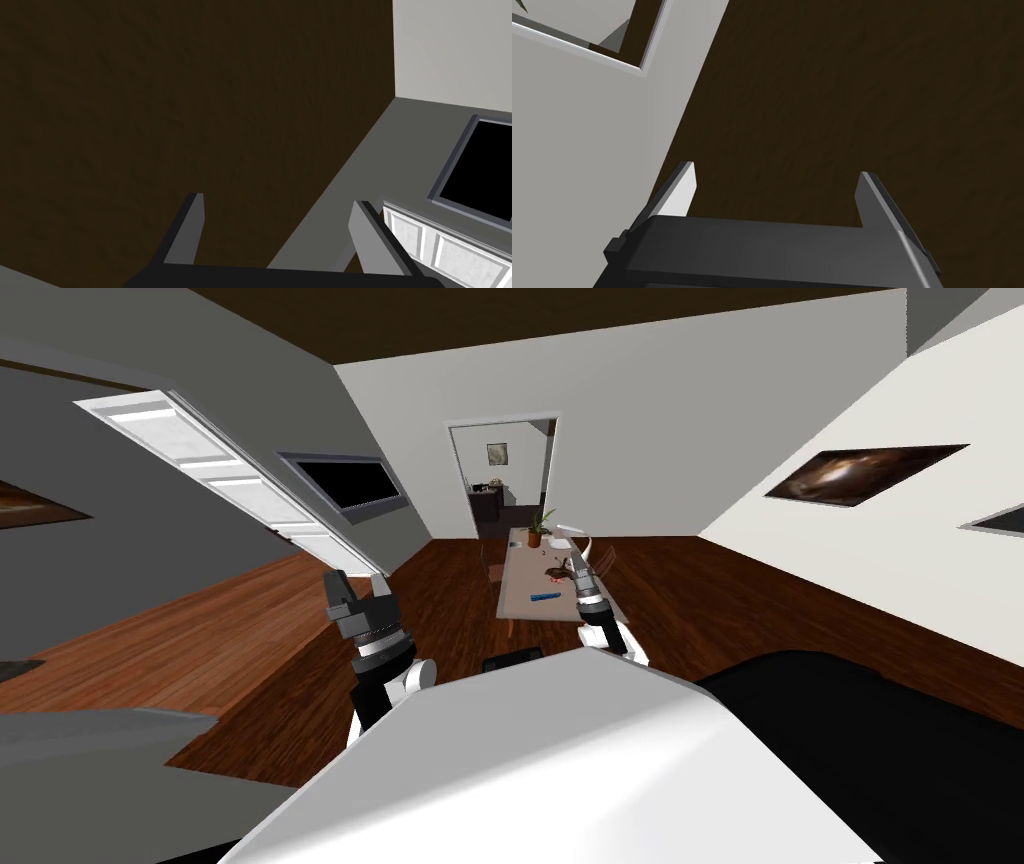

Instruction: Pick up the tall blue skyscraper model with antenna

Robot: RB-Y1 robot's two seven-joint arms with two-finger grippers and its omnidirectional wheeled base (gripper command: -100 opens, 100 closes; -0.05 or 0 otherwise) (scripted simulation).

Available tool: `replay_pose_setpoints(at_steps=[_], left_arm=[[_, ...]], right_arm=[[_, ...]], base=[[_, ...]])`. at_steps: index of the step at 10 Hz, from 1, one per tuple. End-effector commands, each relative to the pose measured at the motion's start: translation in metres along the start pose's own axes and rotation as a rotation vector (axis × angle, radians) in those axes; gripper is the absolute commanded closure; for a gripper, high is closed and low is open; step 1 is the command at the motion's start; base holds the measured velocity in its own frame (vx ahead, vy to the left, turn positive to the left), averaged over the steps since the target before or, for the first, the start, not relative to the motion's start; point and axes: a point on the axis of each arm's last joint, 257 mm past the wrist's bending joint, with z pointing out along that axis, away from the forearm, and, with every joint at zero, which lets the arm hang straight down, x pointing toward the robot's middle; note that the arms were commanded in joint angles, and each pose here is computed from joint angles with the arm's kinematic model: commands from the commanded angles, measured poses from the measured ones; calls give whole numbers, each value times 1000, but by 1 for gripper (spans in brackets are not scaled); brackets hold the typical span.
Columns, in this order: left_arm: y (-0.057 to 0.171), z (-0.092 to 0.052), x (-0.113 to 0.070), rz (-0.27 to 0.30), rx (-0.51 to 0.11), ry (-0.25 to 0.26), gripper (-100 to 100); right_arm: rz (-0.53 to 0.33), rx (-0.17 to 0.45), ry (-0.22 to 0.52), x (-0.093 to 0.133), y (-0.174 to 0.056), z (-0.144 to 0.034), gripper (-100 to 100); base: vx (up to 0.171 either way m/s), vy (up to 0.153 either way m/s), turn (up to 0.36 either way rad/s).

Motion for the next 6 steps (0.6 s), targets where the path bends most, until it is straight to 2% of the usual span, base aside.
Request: replay_pose_setpoints(at_steps=[1, 4, 5, 6], left_arm=[[0, 0, 0, 0, 0, 0, 0], [0, 0, 0, 0, 0, 0, 0], [0, 0, 0, 0, 0, 0, 0], [0, 0, 0, 0, 0, 0, 0]], right_arm=[[-45, 14, 34, 6, -9, 0, -100], [-122, 61, 110, 21, -37, -3, -100], [-134, 60, 110, 21, -37, -3, -100], [-166, 82, 141, 28, -49, -6, -100]], base=[[-25, 37, 256], [-24, 27, 314], [-12, 11, 69], [-10, 16, 190]])
